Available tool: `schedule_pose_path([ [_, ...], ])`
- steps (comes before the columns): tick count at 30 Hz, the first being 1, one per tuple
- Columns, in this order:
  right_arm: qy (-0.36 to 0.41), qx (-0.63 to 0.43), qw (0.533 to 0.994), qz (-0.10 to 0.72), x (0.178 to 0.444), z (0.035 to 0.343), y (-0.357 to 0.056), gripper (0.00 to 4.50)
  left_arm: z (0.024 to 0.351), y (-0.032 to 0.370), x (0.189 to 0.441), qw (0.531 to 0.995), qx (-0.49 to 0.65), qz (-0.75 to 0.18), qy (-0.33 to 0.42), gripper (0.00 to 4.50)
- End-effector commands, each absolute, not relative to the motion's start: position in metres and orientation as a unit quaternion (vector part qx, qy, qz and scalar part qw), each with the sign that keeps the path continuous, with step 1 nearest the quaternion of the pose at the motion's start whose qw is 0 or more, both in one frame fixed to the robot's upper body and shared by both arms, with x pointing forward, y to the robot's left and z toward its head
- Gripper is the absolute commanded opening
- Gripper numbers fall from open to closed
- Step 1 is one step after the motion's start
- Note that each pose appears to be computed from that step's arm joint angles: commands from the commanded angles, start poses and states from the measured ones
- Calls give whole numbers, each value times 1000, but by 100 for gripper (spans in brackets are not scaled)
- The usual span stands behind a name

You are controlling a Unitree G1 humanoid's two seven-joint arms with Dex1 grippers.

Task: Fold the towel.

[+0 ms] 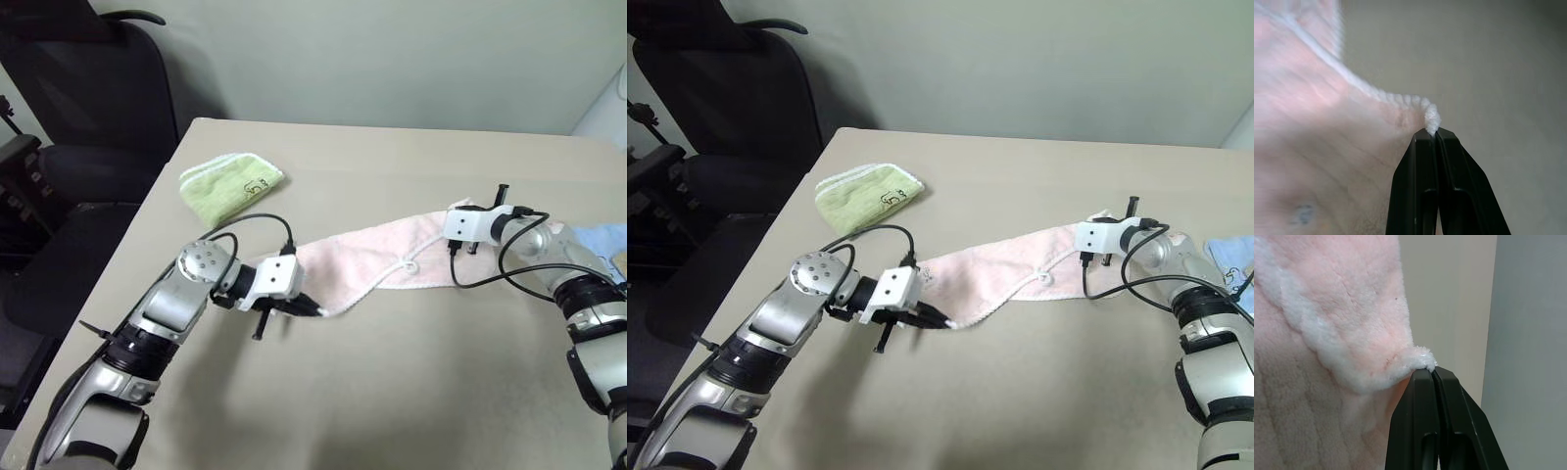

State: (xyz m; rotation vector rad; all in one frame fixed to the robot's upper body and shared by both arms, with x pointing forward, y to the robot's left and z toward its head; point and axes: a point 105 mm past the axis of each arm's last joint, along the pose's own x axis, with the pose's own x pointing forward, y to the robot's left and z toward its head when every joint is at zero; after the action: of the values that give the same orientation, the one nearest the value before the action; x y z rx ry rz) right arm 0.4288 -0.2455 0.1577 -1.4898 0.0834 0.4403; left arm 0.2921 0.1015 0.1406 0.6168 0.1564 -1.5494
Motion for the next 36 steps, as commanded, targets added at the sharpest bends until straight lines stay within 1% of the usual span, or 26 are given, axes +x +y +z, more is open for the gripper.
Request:
schedule_pose_path([
  [1,2,-668,730,145,424,206,-265,0,195,107,311,742,209,-637,-13,4],
  [2,-1,-665,735,134,422,214,-271,0,208,111,319,765,191,-615,-31,4],
  [4,-3,-661,740,125,418,221,-275,0,219,115,327,785,173,-593,-45,4],
  [5,-8,-649,752,109,413,235,-283,0,240,123,345,822,151,-543,-81,4],
  [7,-15,-636,768,79,405,259,-298,0,271,138,372,871,102,-464,-129,4],
  [9,-16,-635,770,52,399,277,-310,0,284,146,394,900,82,-402,-150,4],
  [12,-15,-631,775,22,397,292,-323,0,295,141,414,914,74,-360,-171,4],
  [15,-12,-637,771,6,397,301,-330,0,306,136,424,917,67,-343,-191,4],
  [18,-31,-644,764,-24,392,331,-336,0,343,129,431,914,24,-325,-240,4],
  [20,-43,-642,765,-34,385,348,-340,0,361,131,429,908,7,-327,-261,4],
  [22,-48,-641,765,-36,380,355,-341,0,367,134,428,905,1,-330,-269,4],
  [32,-48,-640,766,-34,379,356,-341,0,368,134,429,903,0,-333,-272,4],
  [33,-49,-636,770,-31,375,358,-343,0,369,137,427,901,5,-336,-273,4],
  [34,26,-594,801,69,353,310,-349,0,334,155,400,889,37,-391,-236,4],
  [35,79,-561,810,152,329,279,-346,0,305,157,373,872,62,-446,-194,4],
  [36,122,-535,807,220,307,255,-339,0,280,155,349,856,73,-490,-145,4],
])
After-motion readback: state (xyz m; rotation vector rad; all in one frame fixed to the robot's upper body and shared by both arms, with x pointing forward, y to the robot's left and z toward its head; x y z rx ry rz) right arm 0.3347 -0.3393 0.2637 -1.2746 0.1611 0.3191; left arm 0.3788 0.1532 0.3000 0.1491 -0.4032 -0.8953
